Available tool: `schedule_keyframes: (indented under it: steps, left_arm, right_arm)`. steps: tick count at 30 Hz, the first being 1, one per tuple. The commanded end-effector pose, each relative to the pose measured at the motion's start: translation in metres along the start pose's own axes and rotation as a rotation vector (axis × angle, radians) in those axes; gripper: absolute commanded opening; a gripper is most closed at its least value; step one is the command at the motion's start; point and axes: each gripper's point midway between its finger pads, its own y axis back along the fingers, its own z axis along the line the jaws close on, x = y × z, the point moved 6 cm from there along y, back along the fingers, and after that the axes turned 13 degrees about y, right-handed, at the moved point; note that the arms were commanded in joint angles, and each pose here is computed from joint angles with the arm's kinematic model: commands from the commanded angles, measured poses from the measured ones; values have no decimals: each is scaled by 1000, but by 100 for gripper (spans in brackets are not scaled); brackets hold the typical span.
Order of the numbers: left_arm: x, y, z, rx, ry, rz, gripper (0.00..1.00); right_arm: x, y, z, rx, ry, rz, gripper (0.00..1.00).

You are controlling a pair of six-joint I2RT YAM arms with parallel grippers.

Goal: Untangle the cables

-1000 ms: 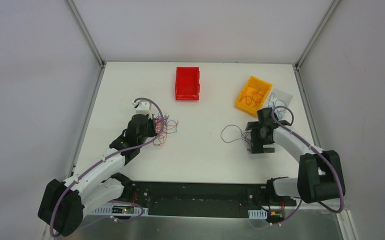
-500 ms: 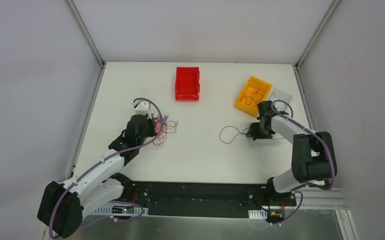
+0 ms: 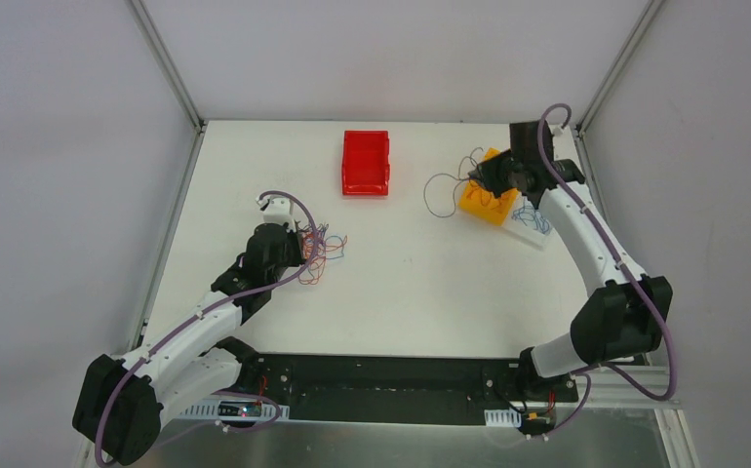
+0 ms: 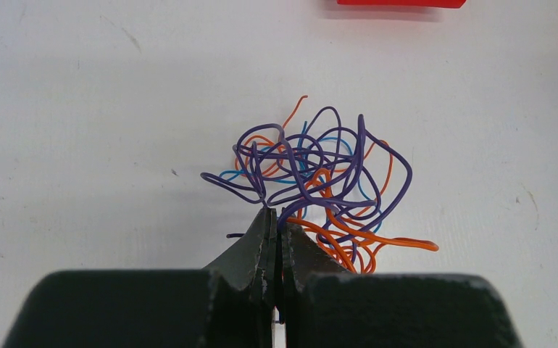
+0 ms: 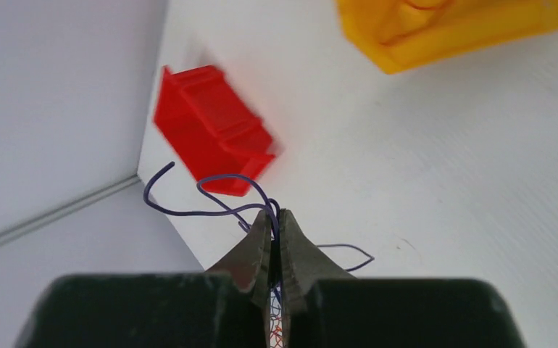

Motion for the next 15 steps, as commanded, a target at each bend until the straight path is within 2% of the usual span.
schedule_keyframes:
  steps: [1, 4, 7, 9, 15]
  left_arm:
    - [-6, 1, 0, 9, -2, -35, 0]
    - [-7, 1, 0, 8, -2, -35, 0]
    - [-7, 1, 0, 8, -2, -35, 0]
    - [-7, 1, 0, 8, -2, -34, 0]
    - [-7, 2, 0, 13, 0, -35, 0]
  right_arm:
    - [-3, 34, 44, -150, 325, -110, 0]
    - [12, 33, 76, -331, 461, -59, 0]
    - [25, 21, 105, -386, 536, -62, 0]
    - [33, 12, 120, -395, 578, -97, 0]
    - [52, -25, 159, -364, 633, -315, 0]
